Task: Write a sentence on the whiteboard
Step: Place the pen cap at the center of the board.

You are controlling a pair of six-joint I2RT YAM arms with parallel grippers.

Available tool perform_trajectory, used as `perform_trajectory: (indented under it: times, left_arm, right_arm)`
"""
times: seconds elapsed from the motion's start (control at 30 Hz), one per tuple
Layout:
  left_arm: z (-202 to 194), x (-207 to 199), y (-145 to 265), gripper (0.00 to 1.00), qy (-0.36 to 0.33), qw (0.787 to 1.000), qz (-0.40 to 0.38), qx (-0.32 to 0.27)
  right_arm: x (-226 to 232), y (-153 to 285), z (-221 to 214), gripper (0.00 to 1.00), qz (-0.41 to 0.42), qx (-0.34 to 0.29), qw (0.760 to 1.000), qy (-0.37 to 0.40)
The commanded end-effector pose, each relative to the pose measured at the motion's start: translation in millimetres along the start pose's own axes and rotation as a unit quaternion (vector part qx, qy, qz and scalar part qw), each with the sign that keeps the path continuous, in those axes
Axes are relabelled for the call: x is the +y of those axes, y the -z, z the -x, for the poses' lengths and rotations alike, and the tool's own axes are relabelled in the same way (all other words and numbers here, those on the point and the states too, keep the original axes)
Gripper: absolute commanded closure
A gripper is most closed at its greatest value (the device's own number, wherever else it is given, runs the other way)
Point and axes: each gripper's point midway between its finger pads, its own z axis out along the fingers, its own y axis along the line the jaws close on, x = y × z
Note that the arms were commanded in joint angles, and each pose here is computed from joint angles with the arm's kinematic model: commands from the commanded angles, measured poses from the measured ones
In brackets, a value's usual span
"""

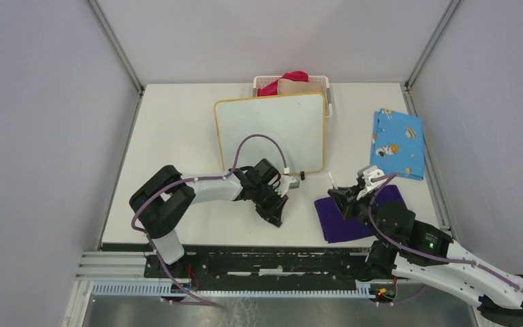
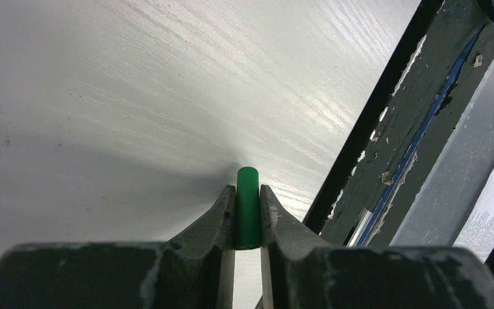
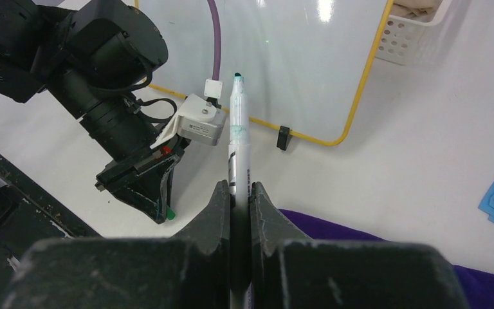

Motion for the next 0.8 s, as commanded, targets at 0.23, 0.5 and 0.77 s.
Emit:
perform_trajectory:
  times: [0.23, 0.5, 0.77]
  left_arm:
    - [-1.8, 15.9, -3.2, 0.68, 0.015, 0.999, 0.039, 0.004]
    - [-2.9, 23.1, -3.4, 0.63, 0.015, 0.998, 0.058, 0.006]
    - [20.8, 37.9, 20.8, 0.52, 0.019, 0.991, 0.124, -0.046]
  right_arm:
    - [-4.8, 1.9, 9.3, 1.0, -0.016, -0.01, 1.0, -0.011]
    - [-3.6, 1.9, 11.9, 1.0, -0.013, -0.012, 1.0, -0.007]
    - [-3.9, 1.9, 10.4, 1.0, -0.014, -0.008, 1.0, -0.004]
